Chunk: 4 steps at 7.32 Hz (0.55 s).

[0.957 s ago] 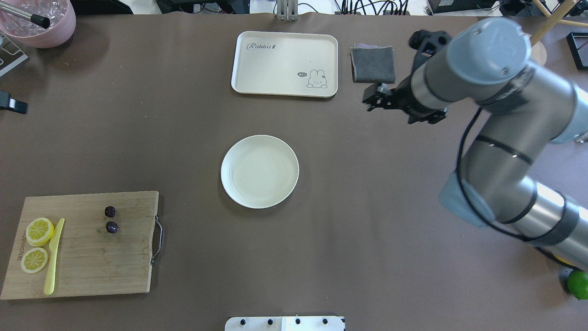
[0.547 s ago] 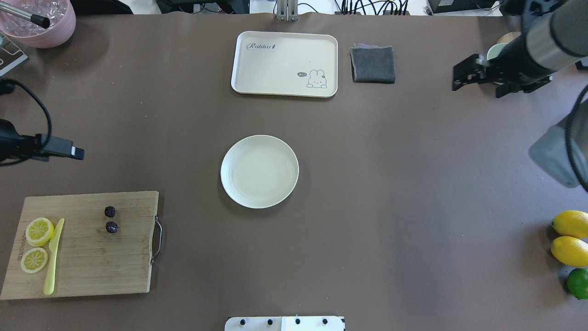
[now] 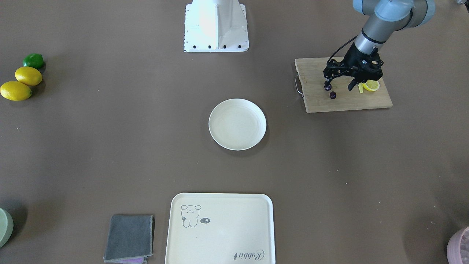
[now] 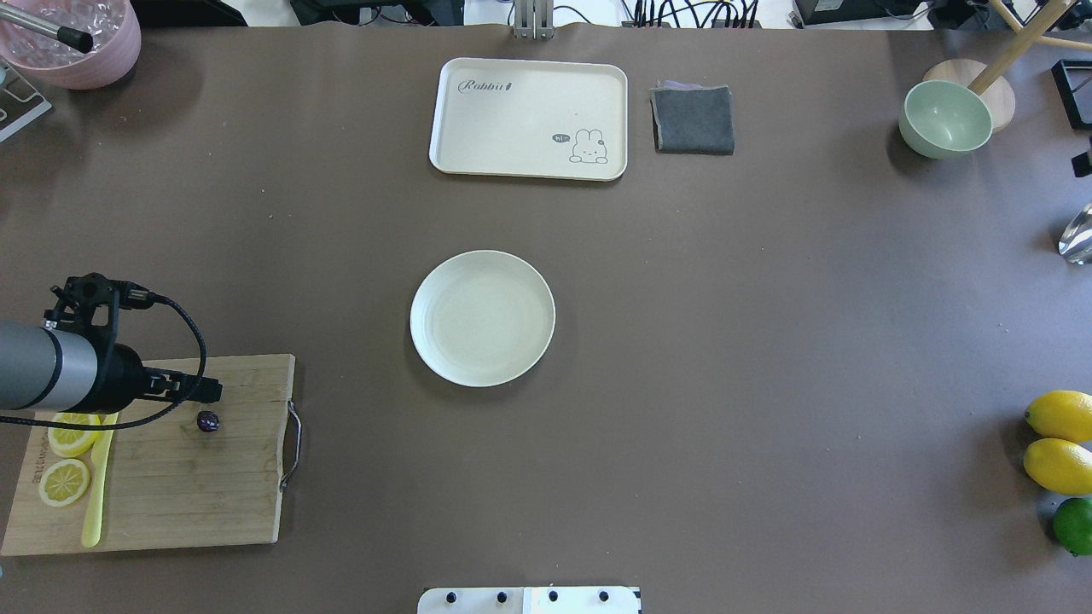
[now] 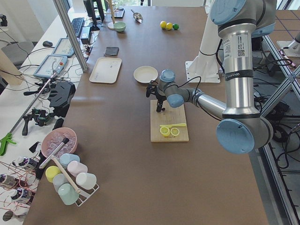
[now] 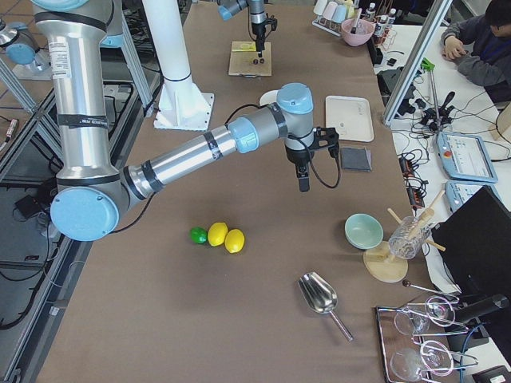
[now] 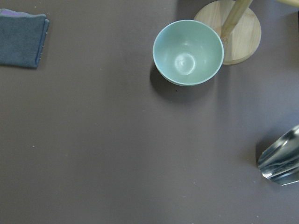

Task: Place red cherry on plate
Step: 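Lower the left gripper onto the dark cherries on the cutting board and grasp them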

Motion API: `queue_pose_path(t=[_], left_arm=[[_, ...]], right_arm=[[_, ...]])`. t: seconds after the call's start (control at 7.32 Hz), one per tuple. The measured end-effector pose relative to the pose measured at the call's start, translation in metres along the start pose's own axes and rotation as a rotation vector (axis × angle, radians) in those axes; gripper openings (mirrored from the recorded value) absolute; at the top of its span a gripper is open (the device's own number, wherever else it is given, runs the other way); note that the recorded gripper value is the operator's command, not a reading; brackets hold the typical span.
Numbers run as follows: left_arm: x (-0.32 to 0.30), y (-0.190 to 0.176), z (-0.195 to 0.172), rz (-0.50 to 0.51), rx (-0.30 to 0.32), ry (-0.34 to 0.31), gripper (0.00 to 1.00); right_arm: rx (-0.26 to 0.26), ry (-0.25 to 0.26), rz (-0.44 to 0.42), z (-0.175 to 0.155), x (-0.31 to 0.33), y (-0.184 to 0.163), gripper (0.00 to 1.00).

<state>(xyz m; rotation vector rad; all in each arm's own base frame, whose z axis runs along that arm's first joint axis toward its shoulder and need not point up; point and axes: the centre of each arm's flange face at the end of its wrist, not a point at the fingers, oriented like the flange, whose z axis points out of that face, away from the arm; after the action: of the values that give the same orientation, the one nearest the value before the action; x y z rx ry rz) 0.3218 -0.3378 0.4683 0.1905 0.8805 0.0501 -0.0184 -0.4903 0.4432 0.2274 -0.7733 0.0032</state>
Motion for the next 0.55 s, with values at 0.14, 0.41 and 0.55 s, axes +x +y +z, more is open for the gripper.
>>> queue_pose_path(t=[0.14, 0.41, 0.55], left_arm=[[-0.003, 0.002, 0.012, 0.004, -0.007, -0.018, 0.62], [0.001, -0.001, 0.023, 0.01, -0.009, -0.021, 0.5], [0.006, -0.001, 0.025, 0.013, -0.01, -0.016, 0.36]], right_arm=[[-0.001, 0.009, -0.013, -0.002, 0.016, 0.006, 1.0], [-0.002, 0.014, -0.018, -0.003, 0.025, 0.01, 1.0], [-0.003, 0.015, -0.018, -0.002, 0.026, 0.01, 1.0]])
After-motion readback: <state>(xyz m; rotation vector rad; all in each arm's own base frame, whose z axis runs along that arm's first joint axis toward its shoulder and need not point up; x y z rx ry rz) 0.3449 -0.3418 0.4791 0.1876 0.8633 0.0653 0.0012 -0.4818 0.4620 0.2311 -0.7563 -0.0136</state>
